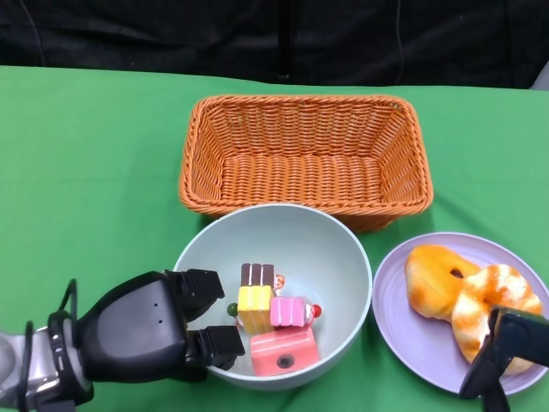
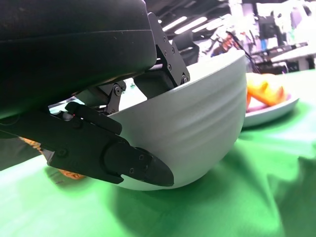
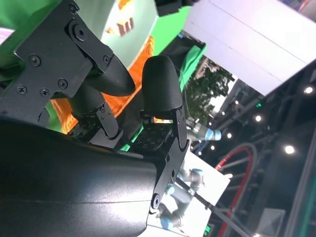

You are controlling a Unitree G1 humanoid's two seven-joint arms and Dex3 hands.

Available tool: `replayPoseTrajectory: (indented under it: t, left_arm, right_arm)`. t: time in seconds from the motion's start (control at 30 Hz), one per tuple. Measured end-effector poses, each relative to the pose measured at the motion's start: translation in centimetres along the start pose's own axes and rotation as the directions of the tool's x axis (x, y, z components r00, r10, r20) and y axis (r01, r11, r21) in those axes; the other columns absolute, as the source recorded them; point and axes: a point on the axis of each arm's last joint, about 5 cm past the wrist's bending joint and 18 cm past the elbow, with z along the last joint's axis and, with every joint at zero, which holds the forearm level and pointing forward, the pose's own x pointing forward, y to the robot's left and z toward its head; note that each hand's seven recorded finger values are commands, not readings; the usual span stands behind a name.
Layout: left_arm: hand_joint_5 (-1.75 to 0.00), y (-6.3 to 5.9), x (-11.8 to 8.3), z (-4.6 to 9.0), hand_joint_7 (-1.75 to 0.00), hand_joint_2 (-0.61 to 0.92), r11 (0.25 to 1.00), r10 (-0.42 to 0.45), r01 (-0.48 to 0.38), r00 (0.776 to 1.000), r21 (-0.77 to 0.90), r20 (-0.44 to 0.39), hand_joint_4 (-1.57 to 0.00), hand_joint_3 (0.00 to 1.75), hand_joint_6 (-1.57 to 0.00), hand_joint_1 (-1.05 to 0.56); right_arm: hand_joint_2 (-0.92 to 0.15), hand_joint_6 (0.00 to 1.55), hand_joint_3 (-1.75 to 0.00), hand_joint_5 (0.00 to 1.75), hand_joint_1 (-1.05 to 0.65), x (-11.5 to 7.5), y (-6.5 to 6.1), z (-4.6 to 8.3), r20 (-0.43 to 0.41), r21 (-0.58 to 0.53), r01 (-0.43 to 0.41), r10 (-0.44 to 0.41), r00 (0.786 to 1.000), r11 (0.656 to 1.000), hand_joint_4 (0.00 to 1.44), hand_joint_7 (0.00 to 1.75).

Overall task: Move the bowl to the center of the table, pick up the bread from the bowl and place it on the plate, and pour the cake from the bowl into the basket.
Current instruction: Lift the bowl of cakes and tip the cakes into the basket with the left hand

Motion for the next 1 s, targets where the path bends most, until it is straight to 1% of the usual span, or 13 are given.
replayPoseTrajectory:
  t: [0.03, 0.13, 0.17, 0.23, 0.27, 0.33, 0.43, 0.5, 0.53, 0.6, 0.77, 0.9, 1.0]
  left_arm:
    - [-1.75, 0.2, 0.0, 0.1, -1.67, 0.92, 1.000, 0.012, -0.012, 1.000, -0.007, -0.008, -0.92, 0.09, -0.72, -0.32]
    - [-1.75, 1.1, -0.2, 0.8, -1.74, 0.85, 0.996, 0.047, -0.050, 0.998, -0.069, -0.043, -0.95, 0.27, -0.71, -0.26]
    - [-1.75, 1.3, -0.3, 1.0, -1.74, 0.67, 0.994, 0.054, -0.058, 0.997, -0.095, -0.051, -0.96, 0.57, -0.71, -0.23]
    - [-1.75, 1.7, -0.3, 1.4, -1.75, 0.37, 0.982, 0.081, -0.092, 0.994, -0.163, -0.072, -0.97, 1.08, -0.72, -0.17]
    - [-1.75, 2.0, -0.2, 1.7, -1.75, 0.31, 0.973, 0.099, -0.114, 0.992, -0.201, -0.083, -0.98, 1.18, -0.72, -0.17]
    - [-1.75, 2.6, -0.2, 2.0, -1.75, 0.28, 0.951, 0.140, -0.164, 0.984, -0.263, -0.105, -0.98, 1.30, -0.70, -0.16]
    - [-1.75, 3.6, -0.1, 2.2, -1.75, 0.26, 0.918, 0.181, -0.221, 0.972, -0.328, -0.148, -0.99, 1.43, -0.69, -0.13]
    - [-1.75, 4.1, 0.1, 2.1, -1.75, 0.26, 0.897, 0.209, -0.259, 0.962, -0.358, -0.173, -1.00, 1.45, -0.70, -0.13]
    - [-1.75, 4.3, 0.2, 2.1, -1.75, 0.28, 0.887, 0.217, -0.272, 0.959, -0.373, -0.184, -1.01, 1.49, -0.71, -0.15]
    - [-1.75, 4.7, 0.7, 2.2, -1.75, 0.30, 0.848, 0.245, -0.315, 0.946, -0.426, -0.213, -1.02, 1.52, -0.72, -0.17]
    - [-1.75, 5.9, 2.5, 1.9, -1.75, 0.25, 0.761, 0.310, -0.411, 0.910, -0.502, -0.276, -1.05, 1.59, -0.81, -0.20]
    - [-1.75, 5.9, 3.9, 1.7, -1.75, 0.24, 0.691, 0.333, -0.465, 0.885, -0.553, -0.326, -1.07, 1.62, -0.85, -0.22]
    - [-1.75, 5.6, 5.0, 1.7, -1.74, 0.20, 0.615, 0.340, -0.510, 0.860, -0.601, -0.381, -1.05, 1.70, -0.85, -0.15]
  right_arm:
    - [-0.17, 0.86, -1.73, 1.75, -0.05, 0.0, 0.0, 0.0, -0.004, -0.001, -0.002, 0.002, 1.000, 1.000, 0.93, 1.52]
    - [-0.21, 0.85, -1.69, 1.75, -0.06, 0.0, 0.1, -0.2, -0.033, -0.001, 0.004, -0.004, 0.999, 1.000, 0.92, 1.52]
    - [-0.22, 0.85, -1.68, 1.75, -0.06, 0.0, 0.1, -0.2, -0.041, 0.000, 0.005, -0.005, 0.999, 1.000, 0.91, 1.52]
    - [-0.25, 0.85, -1.65, 1.75, -0.06, 0.0, 0.2, -0.4, -0.054, 0.003, 0.006, -0.006, 0.999, 1.000, 0.92, 1.51]
    - [-0.25, 0.86, -1.64, 1.75, -0.06, 0.0, 0.2, -0.4, -0.059, 0.004, 0.004, -0.004, 0.998, 1.000, 0.92, 1.51]
    - [-0.25, 0.86, -1.64, 1.75, -0.06, 0.0, 0.2, -0.6, -0.065, 0.003, -0.003, 0.003, 0.998, 1.000, 0.92, 1.51]
    - [-0.24, 0.86, -1.65, 1.75, -0.07, 0.1, 0.3, -0.6, -0.072, -0.002, -0.016, 0.016, 0.997, 1.000, 0.92, 1.50]
    - [-0.23, 0.86, -1.66, 1.75, -0.07, 0.1, 0.3, -0.7, -0.078, -0.002, -0.021, 0.021, 0.997, 1.000, 0.92, 1.50]
    - [-0.23, 0.86, -1.67, 1.75, -0.07, 0.1, 0.3, -0.7, -0.079, -0.002, -0.023, 0.022, 0.997, 1.000, 0.92, 1.50]
    - [-0.21, 0.86, -1.69, 1.75, -0.07, 0.1, 0.3, -0.7, -0.081, -0.006, -0.027, 0.027, 0.996, 1.000, 0.92, 1.49]
    - [-0.18, 0.86, -1.73, 1.75, -0.08, 0.2, 0.3, -0.8, -0.085, -0.016, -0.039, 0.037, 0.996, 0.999, 0.92, 1.48]
    - [-0.18, 0.86, -1.74, 1.75, -0.07, 0.2, 0.3, -0.9, -0.098, -0.011, -0.049, 0.048, 0.994, 0.999, 0.92, 1.48]
    - [-0.16, 0.86, -1.74, 1.75, -0.06, 0.1, 0.4, -0.9, -0.100, -0.007, -0.060, 0.059, 0.993, 0.998, 0.92, 1.47]
